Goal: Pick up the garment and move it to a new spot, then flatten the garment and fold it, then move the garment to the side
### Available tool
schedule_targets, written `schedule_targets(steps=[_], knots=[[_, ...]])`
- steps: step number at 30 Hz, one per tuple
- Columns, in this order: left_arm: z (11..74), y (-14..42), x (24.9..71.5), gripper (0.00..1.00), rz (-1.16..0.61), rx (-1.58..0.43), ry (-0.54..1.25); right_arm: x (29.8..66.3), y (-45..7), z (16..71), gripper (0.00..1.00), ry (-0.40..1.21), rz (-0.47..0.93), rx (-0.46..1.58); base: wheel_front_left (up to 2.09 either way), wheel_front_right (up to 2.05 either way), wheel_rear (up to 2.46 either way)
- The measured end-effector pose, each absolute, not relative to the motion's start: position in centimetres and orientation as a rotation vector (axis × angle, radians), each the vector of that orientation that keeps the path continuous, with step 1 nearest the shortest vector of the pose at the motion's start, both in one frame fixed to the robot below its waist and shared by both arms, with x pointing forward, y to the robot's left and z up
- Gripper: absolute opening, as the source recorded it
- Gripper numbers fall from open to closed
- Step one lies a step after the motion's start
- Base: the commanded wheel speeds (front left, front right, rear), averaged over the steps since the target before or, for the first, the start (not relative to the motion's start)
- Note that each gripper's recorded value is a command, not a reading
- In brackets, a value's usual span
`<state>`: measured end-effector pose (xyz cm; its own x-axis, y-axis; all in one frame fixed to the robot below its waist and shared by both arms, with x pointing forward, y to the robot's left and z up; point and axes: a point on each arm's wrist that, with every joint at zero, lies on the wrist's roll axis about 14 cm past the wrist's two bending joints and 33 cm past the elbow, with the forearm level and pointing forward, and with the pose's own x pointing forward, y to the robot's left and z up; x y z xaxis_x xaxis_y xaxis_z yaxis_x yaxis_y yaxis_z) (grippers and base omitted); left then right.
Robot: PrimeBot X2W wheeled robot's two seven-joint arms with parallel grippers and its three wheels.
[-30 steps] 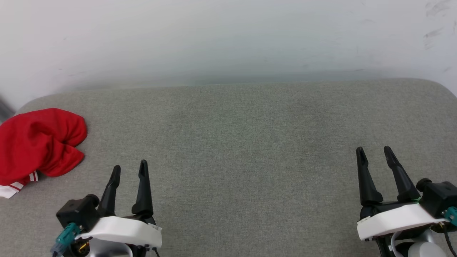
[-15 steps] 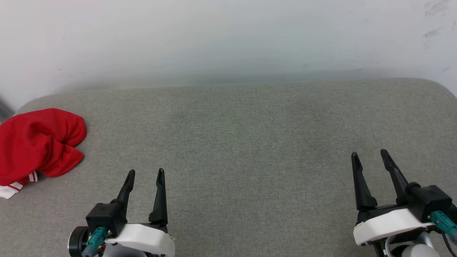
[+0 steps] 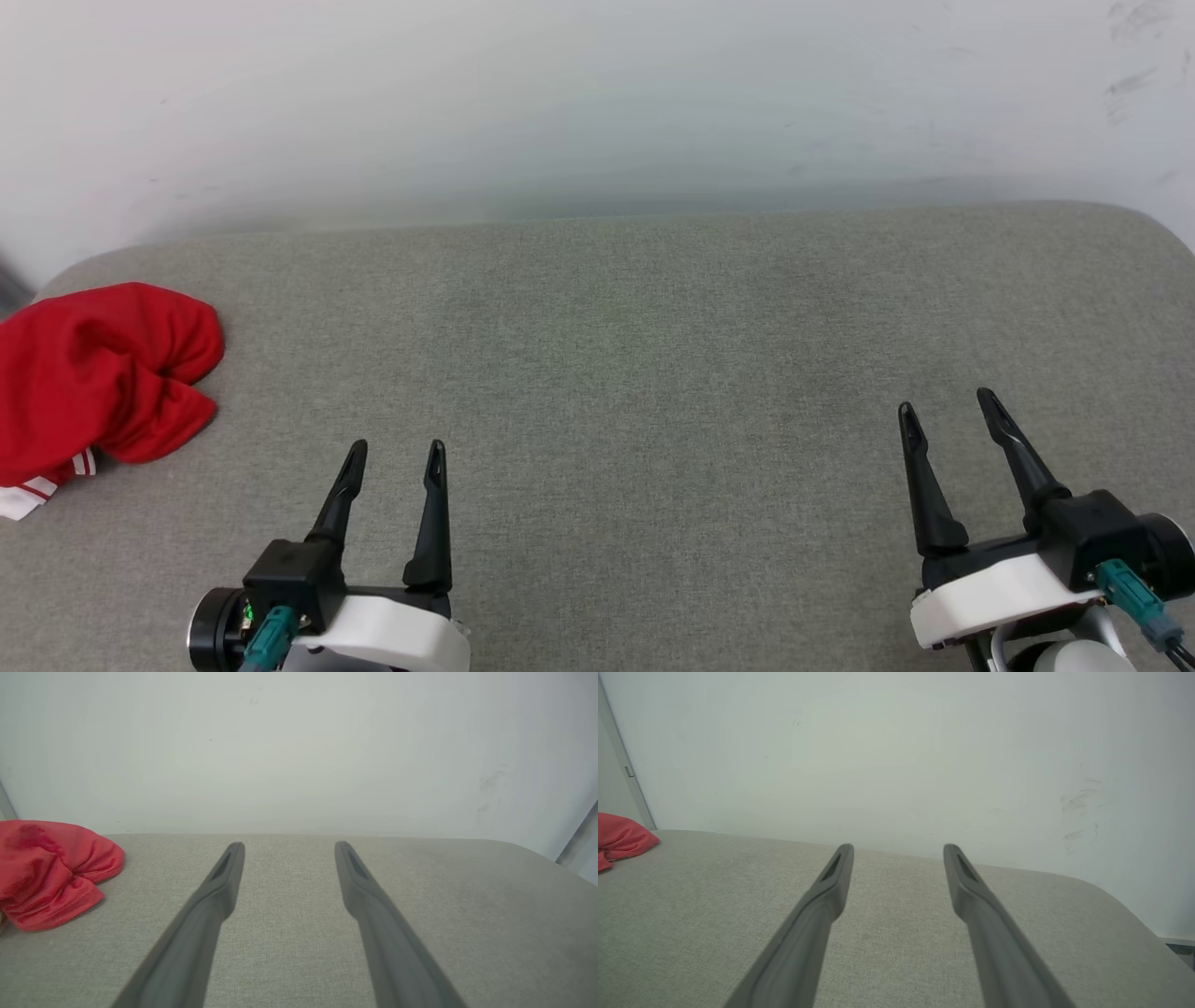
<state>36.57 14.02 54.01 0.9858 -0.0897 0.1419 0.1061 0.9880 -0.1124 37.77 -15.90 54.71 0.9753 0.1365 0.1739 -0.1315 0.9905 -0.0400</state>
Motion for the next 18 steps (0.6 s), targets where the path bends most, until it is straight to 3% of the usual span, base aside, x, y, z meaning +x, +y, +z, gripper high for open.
schedule_targets(steps=[8, 18], knots=[[54.1, 14.6, 36.2, 1.0, -0.106, -0.225, -0.157, 37.5, -15.8, 54.4, 1.0, -0.179, 0.137, -0.007, 0.0, 0.0, 0.0], [52.3, 14.2, 35.5, 1.0, -0.155, -0.171, -0.121, 37.2, -16.3, 53.4, 1.0, -0.157, 0.119, 0.064, 0.0, 0.0, 0.0]])
